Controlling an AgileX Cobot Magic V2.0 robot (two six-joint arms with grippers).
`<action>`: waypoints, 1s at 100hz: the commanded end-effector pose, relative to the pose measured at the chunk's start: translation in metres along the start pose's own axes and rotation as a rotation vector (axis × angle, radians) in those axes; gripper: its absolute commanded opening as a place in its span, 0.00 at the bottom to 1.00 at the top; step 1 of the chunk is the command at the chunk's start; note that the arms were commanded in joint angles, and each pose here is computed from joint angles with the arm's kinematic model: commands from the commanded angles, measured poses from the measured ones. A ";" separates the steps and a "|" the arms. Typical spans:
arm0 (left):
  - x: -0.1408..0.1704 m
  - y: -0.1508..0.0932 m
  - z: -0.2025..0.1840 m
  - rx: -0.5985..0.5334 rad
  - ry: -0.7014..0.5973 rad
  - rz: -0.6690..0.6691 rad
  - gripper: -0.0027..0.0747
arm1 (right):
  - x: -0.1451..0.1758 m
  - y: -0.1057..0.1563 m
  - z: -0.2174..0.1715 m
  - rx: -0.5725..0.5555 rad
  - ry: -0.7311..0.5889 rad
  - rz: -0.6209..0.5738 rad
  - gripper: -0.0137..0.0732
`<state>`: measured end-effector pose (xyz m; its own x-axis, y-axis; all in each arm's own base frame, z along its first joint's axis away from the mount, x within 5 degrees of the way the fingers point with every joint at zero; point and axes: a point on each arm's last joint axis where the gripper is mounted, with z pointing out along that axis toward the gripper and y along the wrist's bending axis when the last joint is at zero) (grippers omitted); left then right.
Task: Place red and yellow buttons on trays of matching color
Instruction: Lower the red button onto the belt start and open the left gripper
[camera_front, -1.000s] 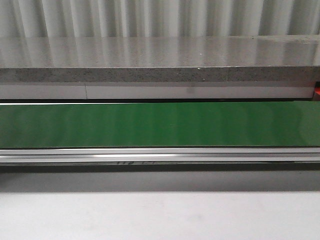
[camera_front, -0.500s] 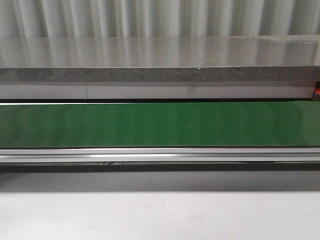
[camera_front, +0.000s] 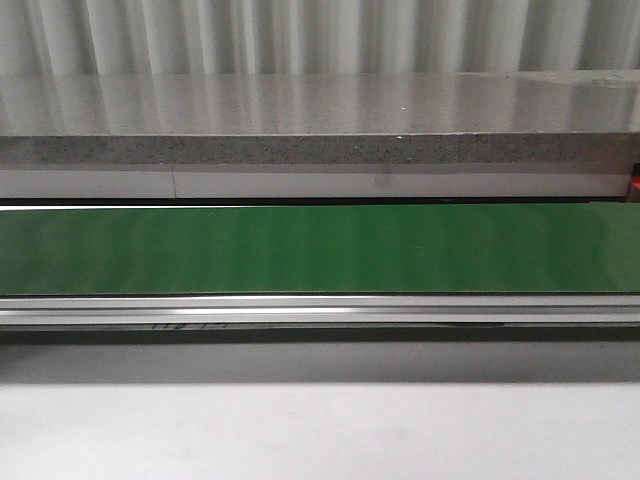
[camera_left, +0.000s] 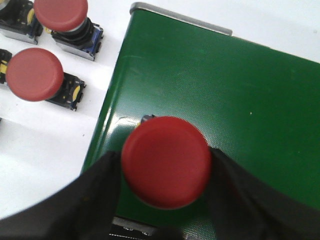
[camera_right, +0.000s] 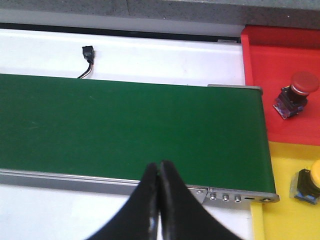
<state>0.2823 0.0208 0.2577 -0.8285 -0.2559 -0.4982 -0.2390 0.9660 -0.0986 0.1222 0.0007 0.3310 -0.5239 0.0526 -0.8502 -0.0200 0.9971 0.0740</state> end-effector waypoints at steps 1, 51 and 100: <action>-0.012 -0.007 -0.014 0.037 -0.092 0.023 0.70 | -0.012 0.000 -0.005 0.006 -0.085 -0.008 0.08; -0.024 -0.011 -0.078 0.100 -0.332 -0.003 0.75 | -0.012 0.000 -0.005 0.006 -0.085 -0.008 0.08; 0.008 0.098 -0.066 -0.190 -0.267 -0.320 0.75 | -0.012 0.000 -0.005 0.006 -0.085 -0.008 0.08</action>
<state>0.2253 0.1001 0.2929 -0.6293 -0.4788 -0.6122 -0.5295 0.8407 -0.1133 0.1222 0.0007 0.3310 -0.5239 0.0526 -0.8502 -0.0200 0.9971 0.0740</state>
